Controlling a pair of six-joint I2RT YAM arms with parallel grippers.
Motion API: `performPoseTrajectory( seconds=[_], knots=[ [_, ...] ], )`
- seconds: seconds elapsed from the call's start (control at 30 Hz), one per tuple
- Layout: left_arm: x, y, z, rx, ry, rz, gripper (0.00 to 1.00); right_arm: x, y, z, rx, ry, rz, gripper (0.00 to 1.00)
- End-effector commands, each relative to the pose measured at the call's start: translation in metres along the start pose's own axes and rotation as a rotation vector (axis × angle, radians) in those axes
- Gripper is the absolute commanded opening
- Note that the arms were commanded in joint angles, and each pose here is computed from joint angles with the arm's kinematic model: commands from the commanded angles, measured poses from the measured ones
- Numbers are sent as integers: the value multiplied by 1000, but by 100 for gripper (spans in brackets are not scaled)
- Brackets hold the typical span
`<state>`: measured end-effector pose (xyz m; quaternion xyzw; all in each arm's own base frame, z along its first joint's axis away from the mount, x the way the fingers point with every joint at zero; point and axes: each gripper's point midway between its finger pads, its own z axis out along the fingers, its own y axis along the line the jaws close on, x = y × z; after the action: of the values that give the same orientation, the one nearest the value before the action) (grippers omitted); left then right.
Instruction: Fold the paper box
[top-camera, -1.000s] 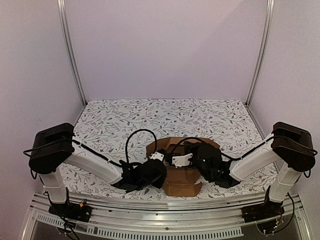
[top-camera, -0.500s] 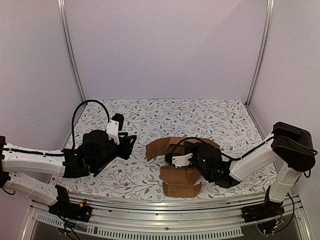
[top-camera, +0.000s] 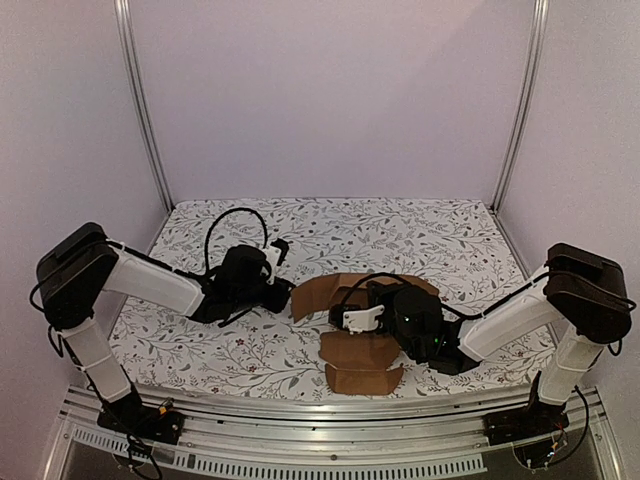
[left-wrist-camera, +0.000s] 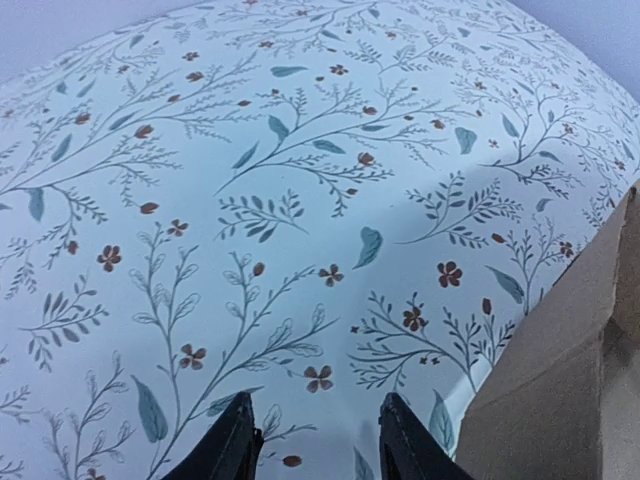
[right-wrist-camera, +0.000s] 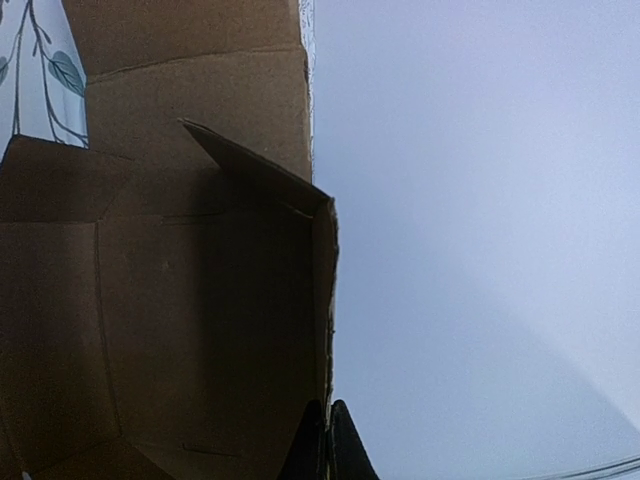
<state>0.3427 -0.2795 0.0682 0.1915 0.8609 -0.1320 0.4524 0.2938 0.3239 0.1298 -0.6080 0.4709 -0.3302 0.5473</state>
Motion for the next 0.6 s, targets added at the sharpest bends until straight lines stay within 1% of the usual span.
performPoseTrajectory(
  seconds=[0.0,0.13,0.33,0.57],
  knots=[
    [-13,-60,11,248,-23,85,43,-1,-16,-1,26,7,37,0],
    [-11,-85,8,344,-22,117,43,1,-16,-1,24,14,34,0],
    [-5,-109,3,428,-16,150,43,0,-15,-1,20,13,33,0],
    [-3,-126,10,452,-5,138,42,0,-13,1,15,16,39,0]
  ],
)
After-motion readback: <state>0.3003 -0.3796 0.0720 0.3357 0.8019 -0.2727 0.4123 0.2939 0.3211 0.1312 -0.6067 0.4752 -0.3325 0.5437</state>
